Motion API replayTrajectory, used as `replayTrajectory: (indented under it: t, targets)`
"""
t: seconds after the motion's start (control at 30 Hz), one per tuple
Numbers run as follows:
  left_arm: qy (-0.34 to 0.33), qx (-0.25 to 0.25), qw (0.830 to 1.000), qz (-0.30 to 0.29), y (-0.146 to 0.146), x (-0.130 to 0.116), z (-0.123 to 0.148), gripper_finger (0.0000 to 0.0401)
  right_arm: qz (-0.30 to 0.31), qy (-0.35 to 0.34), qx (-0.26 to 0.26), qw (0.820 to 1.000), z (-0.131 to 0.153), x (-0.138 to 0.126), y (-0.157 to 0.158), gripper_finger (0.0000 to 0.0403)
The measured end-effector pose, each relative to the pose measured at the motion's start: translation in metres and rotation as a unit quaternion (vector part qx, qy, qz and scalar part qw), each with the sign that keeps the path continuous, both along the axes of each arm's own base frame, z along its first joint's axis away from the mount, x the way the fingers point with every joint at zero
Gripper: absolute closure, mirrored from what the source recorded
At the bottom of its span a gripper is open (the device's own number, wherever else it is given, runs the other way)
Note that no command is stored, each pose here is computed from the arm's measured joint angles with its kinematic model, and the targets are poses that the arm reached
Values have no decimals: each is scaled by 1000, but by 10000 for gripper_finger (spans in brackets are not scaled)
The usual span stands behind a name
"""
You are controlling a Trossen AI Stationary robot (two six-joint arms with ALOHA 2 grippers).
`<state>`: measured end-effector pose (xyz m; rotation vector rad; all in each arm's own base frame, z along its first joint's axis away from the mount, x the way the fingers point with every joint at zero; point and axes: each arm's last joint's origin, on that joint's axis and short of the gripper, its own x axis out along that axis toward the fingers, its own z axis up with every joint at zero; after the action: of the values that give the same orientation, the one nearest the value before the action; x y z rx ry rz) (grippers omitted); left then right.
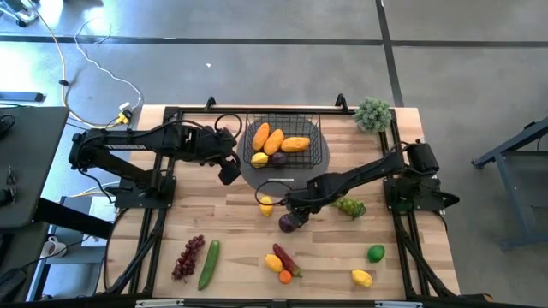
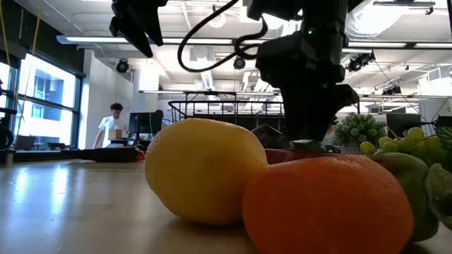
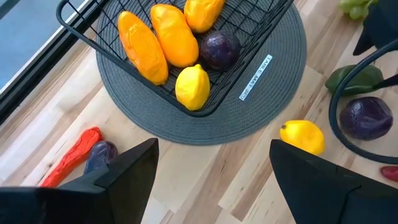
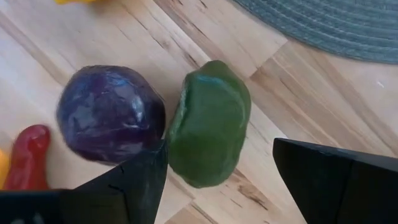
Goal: Build produce basket
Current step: Put the green lime into the black wire basket
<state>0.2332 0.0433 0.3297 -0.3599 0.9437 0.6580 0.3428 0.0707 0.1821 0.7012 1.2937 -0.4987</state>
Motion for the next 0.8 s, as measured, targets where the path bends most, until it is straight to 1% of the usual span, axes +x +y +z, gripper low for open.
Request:
replayTrajectory:
  t: [0.23,0.33,0.43,0.63,0.67,0.8]
  targets:
    - [0,-2,1000,-2,0,0,0,103,-2,11,-7,1000,-12,4,0,132]
    - [0,-2,1000,-2,0,0,0,103,-11,16,-8,1000,-13,3,0,142]
    - [0,-2,1000,-2,0,0,0,103,-11,15,-7,1000,-13,4,0,175]
    - [1,-1,1000,-2,0,0,0,103,0,20,-7,1000,-13,3,0,284]
    - [1,-1,1000,-2,0,0,0,103,1,22,-8,1000,-12,2,-1,291]
    - [1,-1,1000,-2,0,0,0,103,9,24,-9,1000,-6,-1,-4,291]
